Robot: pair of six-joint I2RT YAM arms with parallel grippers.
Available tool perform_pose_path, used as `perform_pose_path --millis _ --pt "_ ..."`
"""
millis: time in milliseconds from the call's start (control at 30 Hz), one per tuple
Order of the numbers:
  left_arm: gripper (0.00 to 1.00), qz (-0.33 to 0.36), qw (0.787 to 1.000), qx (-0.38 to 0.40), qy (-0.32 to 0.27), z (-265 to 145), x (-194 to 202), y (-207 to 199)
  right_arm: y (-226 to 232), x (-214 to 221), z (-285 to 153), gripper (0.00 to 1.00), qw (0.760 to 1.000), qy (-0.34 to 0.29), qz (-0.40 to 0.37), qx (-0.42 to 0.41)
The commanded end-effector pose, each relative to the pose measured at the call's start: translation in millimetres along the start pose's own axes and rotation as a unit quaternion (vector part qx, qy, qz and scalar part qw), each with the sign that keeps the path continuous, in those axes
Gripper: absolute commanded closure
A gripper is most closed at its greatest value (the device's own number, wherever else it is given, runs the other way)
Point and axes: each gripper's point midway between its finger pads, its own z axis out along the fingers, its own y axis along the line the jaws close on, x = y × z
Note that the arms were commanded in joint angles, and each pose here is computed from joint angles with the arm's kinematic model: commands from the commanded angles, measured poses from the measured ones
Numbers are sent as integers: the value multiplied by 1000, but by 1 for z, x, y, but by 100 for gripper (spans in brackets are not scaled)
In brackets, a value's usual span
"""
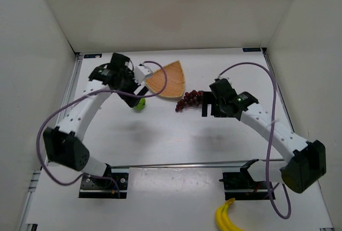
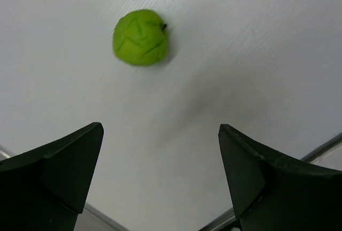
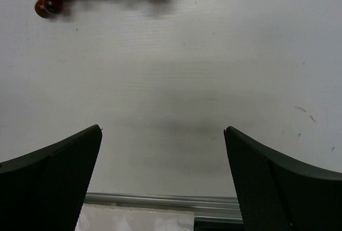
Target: Place and organize the fake fruits in the fruit bowl
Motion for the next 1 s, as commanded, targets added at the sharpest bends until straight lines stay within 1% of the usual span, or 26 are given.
perform_pose_path --millis 0,33,67,133,167,233,267,300,333,367,400,433,567,600,700,733,833,867,933,967 --pt "0 -4 1000 -11 0 35 -20 7 19 -36 -4 0 998 -25 -44 -21" --pt "0 -12 999 -6 33 57 -14 11 22 -41 -4 0 998 -28 -50 -23" --pt "0 -18 999 -10 45 66 -13 15 26 -44 -1 0 998 -23 -50 -25" --pt "0 -30 998 -3 53 78 -18 21 32 -56 -3 0 998 -32 -53 -30" --pt "0 -38 997 5 69 92 -14 20 33 -56 2 0 998 -26 -59 -26" --pt "0 -50 996 -7 73 101 -16 32 36 -61 3 0 998 -28 -59 -27" --pt "0 -63 994 -3 87 114 -11 35 38 -59 6 0 998 -21 -60 -30" --pt "0 -74 993 -6 87 117 -12 40 38 -57 9 0 998 -16 -61 -27" --pt "0 -79 993 -5 91 122 -11 40 39 -56 9 0 998 -14 -61 -32" --pt "0 -85 990 -1 109 134 -3 39 40 -55 12 0 998 -9 -58 -30" --pt "0 -91 989 0 117 138 3 42 42 -60 11 0 998 -17 -56 -34" --pt "0 -96 988 6 120 142 7 42 43 -58 14 0 998 -12 -52 -32" --pt "0 -110 982 50 145 158 28 25 43 -57 17 0 998 -8 -48 -30" --pt "0 -111 982 55 143 158 27 23 43 -57 17 0 998 -8 -48 -30" --pt "14 -121 977 79 155 162 36 15 41 -61 16 0 999 -12 -43 -29" --pt "26 -123 977 88 150 160 32 13 42 -61 16 0 999 -12 -39 -29" --pt "43 -128 978 91 137 151 26 15 42 -61 16 0 999 -12 -39 -29" --pt "53 -128 979 95 129 149 22 14 42 -61 16 0 999 -12 -39 -29" --pt "56 -131 980 89 119 138 17 15 42 -61 16 0 999 -12 -39 -29" --pt "59 -129 981 86 114 134 14 16 42 -61 16 0 999 -12 -39 -29"
